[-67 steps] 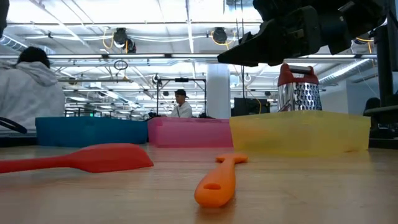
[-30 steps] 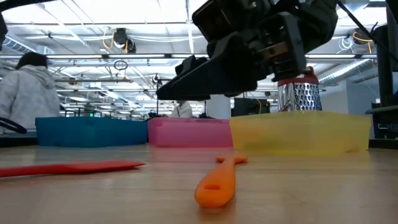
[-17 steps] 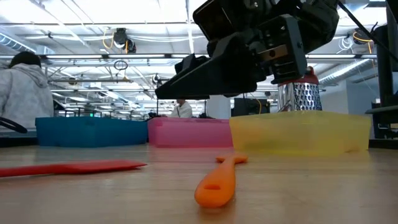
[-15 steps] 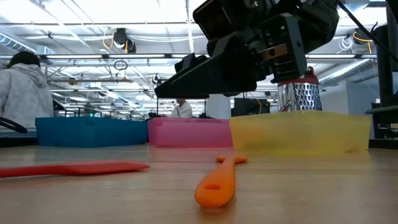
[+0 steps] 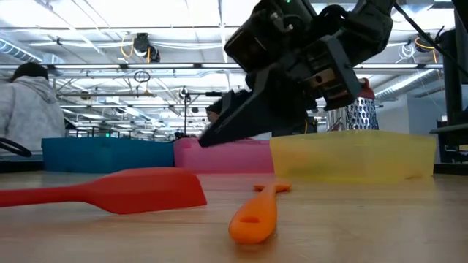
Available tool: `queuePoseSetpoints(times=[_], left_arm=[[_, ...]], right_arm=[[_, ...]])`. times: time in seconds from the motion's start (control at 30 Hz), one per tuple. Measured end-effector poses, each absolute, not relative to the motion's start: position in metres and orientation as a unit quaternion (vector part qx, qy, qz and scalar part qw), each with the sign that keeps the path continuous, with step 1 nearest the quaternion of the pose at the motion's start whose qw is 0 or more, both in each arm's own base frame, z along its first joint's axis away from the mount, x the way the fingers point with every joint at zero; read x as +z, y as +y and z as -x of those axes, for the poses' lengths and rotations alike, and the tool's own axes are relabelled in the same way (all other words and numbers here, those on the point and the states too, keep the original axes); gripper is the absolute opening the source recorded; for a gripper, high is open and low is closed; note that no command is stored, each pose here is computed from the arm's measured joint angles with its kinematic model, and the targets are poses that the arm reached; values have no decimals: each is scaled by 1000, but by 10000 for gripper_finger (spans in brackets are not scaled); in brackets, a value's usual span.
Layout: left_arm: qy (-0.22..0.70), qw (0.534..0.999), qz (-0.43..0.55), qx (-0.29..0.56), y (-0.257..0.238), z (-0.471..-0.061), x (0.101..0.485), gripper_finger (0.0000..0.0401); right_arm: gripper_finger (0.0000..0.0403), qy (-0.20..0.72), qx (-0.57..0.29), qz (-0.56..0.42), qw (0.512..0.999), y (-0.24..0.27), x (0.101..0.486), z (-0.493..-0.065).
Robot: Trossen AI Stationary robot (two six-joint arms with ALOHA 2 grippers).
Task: Pick & Place Kitchen Items
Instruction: Put the red spatula into the yellow bin
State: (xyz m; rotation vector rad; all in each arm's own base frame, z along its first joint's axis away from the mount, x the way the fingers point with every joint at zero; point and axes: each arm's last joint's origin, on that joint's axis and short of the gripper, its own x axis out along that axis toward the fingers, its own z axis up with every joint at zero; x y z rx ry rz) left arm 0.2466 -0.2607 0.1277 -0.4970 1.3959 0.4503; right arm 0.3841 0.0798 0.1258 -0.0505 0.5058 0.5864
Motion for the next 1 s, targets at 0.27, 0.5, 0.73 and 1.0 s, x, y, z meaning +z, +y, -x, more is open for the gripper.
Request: queuePoseSetpoints(times=[0.27,0.5,0.73,1.0], left_arm=[[605,732,220,222,-251,-257,127,18],[571,746,229,256,-239,-268,127,17],[541,764,229,269,-234,-275,126,17],[523,775,232,269,-234,-278,127,17]], right_arm=[[157,296,267,-43,916,79,121,-381],[157,345,264,-86,897,79,115,-376],[157,360,291,-111,879,81,114,-373],[157,370,266,-155,876,75,114,-375]])
